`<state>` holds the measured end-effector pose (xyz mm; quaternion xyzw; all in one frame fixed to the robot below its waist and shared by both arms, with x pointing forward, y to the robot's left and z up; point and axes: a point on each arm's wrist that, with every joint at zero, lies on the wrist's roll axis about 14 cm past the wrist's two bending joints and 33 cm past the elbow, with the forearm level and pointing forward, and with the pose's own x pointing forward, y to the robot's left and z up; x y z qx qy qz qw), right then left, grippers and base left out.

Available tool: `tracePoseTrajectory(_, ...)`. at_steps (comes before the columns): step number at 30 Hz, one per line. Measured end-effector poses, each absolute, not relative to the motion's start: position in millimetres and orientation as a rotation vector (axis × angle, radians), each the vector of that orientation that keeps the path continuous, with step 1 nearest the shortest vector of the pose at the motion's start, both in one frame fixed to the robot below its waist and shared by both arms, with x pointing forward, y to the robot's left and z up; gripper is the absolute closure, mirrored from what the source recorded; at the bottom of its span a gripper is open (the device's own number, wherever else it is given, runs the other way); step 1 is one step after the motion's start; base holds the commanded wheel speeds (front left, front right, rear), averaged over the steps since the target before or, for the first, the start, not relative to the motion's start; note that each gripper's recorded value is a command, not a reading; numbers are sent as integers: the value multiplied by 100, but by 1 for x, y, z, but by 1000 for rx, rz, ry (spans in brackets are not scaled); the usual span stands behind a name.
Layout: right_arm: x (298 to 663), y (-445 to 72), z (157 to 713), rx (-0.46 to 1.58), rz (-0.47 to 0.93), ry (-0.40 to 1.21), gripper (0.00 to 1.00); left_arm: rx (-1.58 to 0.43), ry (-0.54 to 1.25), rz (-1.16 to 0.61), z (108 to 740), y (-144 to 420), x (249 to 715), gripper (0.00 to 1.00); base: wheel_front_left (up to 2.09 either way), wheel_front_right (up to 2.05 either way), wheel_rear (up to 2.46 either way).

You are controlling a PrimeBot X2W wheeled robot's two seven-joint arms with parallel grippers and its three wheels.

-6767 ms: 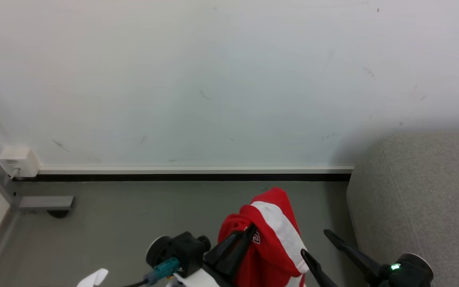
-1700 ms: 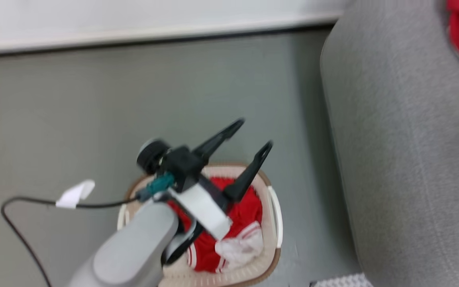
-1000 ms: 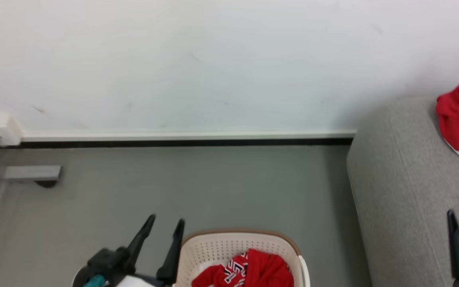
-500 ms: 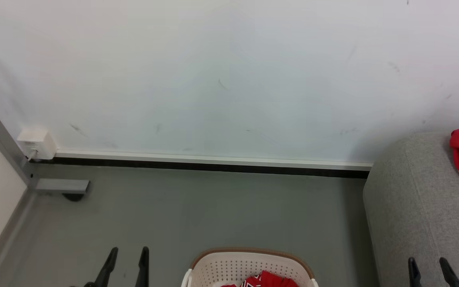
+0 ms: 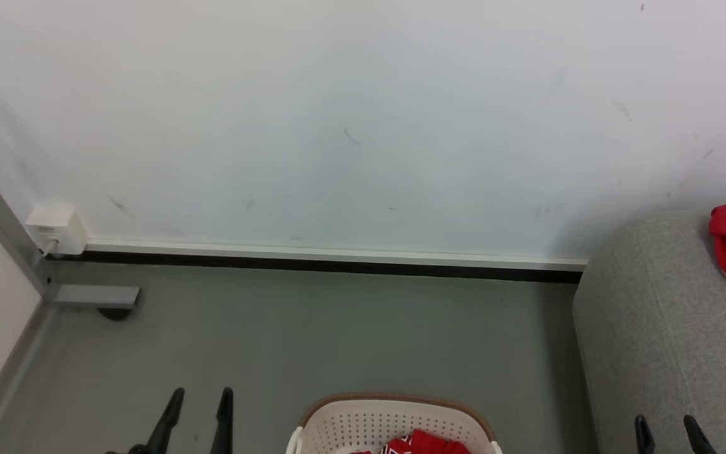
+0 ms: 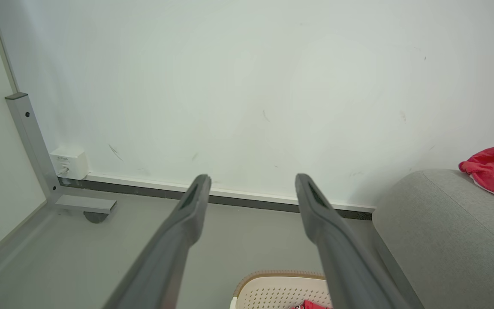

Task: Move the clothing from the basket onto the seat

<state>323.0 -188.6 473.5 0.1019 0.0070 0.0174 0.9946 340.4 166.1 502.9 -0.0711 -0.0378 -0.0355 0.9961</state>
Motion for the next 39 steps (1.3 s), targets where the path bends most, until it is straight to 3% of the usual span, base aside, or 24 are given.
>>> tracePoseTrajectory(13,329,-193,485,201,26,-23,0,-141,-72,-111,503,155,350,0,0,0,0)
tracePoseTrajectory(20,338,-199,498,193,18,-62,0,-159,-18,-224,488,118,365,0,0,0,0)
tracePoseTrajectory(31,399,-210,523,165,15,-154,0,-83,251,-501,413,31,422,0,0,0,0)
tracePoseTrajectory(39,445,-215,514,167,-4,-166,0,36,552,-684,323,-7,438,0,0,0,0)
